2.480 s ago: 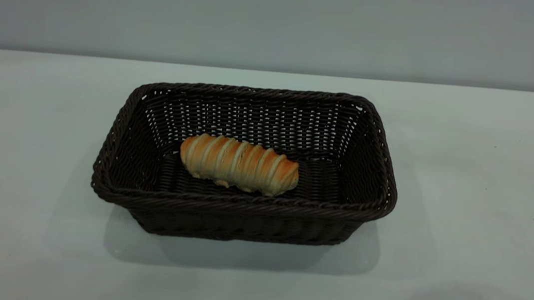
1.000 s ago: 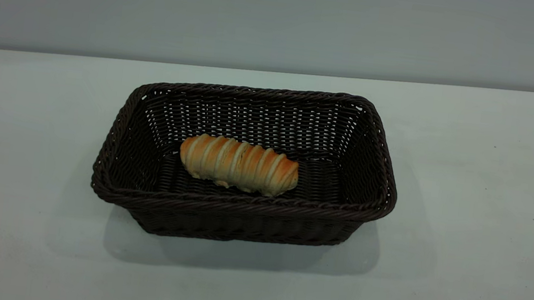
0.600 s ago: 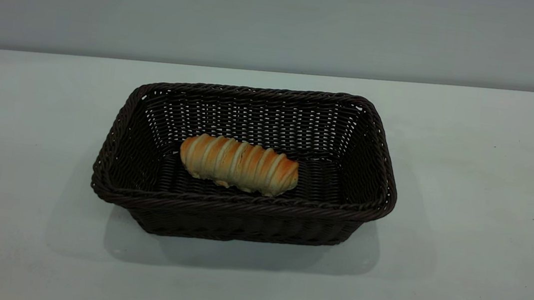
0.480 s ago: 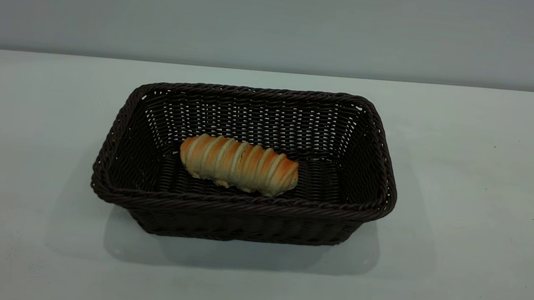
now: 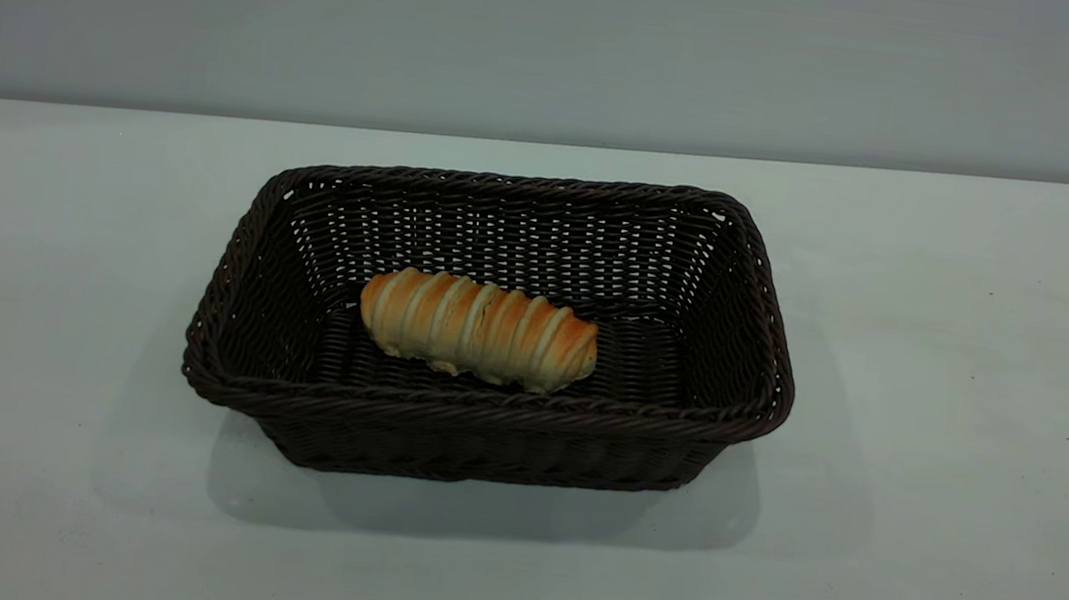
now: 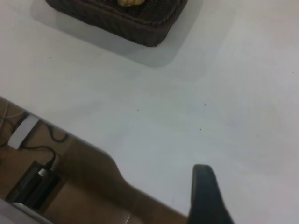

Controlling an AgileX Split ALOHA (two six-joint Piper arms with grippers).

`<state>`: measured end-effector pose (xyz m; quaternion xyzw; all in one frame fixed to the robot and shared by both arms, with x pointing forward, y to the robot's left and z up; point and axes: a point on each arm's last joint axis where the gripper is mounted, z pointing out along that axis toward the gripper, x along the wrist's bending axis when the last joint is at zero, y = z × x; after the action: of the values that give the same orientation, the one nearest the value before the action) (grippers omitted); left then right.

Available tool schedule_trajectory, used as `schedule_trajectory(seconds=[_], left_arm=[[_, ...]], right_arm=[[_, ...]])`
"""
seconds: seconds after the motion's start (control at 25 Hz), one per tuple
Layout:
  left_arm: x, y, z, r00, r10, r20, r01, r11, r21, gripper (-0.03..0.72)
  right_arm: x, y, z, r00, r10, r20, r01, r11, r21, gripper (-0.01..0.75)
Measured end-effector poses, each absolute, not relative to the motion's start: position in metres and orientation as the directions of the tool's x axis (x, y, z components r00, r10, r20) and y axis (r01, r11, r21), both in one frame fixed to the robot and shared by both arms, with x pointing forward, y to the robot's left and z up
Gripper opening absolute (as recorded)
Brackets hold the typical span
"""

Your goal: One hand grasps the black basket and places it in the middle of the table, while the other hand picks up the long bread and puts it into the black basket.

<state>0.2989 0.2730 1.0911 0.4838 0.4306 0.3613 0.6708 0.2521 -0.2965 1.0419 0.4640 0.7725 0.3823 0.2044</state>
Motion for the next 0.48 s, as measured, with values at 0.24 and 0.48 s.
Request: schedule_trajectory(seconds=[0.24, 0.48], left_arm=[[0.314, 0.29, 1.092, 0.15, 0.981, -0.123, -0.136, 0.144, 0.98, 0.573], [0.342, 0.297, 1.073, 0.005, 0.995, -0.1, -0.008, 0.1, 0.995, 0.573]], right_arm=[[0.252, -0.296, 1.042, -0.486, 0.873, 0.039, 0.561, 0.277, 0.78, 0.46], [0.252, -0.296, 1.042, -0.486, 0.873, 0.039, 0.561, 0.277, 0.78, 0.46]])
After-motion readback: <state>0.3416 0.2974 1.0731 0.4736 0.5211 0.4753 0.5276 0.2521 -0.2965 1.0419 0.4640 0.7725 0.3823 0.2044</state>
